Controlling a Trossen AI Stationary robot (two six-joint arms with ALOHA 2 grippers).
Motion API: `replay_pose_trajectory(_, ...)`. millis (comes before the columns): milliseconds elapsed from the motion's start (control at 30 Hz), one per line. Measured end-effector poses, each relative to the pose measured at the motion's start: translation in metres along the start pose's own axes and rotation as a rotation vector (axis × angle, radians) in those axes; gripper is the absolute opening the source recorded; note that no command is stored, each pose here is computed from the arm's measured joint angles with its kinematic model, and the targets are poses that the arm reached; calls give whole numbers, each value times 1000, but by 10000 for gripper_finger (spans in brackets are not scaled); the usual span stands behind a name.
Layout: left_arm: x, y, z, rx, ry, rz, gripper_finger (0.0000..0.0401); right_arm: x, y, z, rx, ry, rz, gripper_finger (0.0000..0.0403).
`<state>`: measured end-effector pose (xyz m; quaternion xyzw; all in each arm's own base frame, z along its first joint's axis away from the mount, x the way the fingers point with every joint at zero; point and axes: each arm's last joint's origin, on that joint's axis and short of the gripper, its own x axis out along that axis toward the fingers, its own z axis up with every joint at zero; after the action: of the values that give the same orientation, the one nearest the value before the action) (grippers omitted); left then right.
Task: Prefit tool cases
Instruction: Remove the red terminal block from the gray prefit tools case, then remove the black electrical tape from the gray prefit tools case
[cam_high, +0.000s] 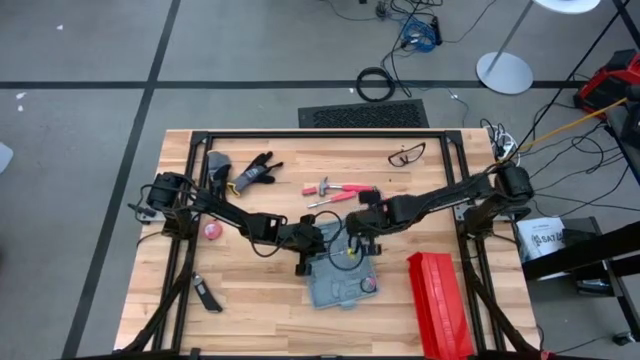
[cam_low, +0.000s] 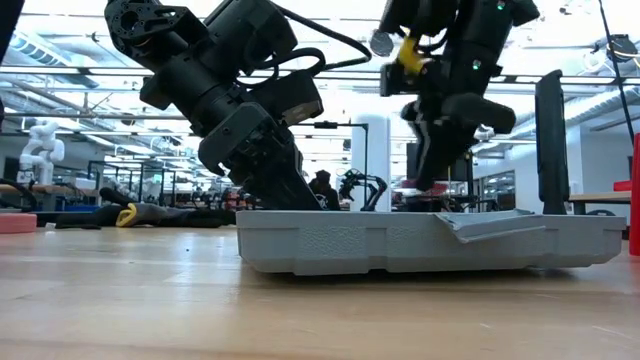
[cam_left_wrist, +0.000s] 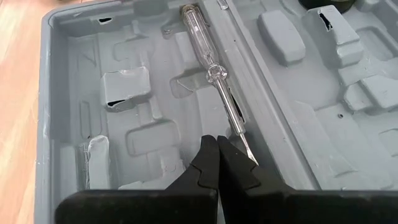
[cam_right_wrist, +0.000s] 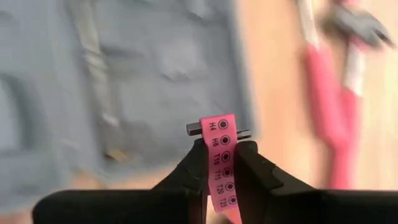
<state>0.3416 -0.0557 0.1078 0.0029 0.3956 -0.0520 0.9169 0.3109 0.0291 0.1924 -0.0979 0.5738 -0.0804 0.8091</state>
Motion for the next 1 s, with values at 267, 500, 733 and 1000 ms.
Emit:
replay_pose_trajectory(267, 0, 0, 0, 1, 1, 0, 0, 11, -31, -22, 234, 59, -65, 111)
replay_pose_trajectory(500, 0, -1, 0, 2, -1, -1, 0, 8, -42, -23, 301, 38, -75, 205)
replay_pose_trajectory(733, -7, -2, 8, -23, -42, -6, 0, -13, -30, -22, 290, -33, -44, 188)
replay_pose_trajectory(1000, -29, 0, 24, -30, -121, 6, 0, -25, 3, -27, 241, -24, 2, 144)
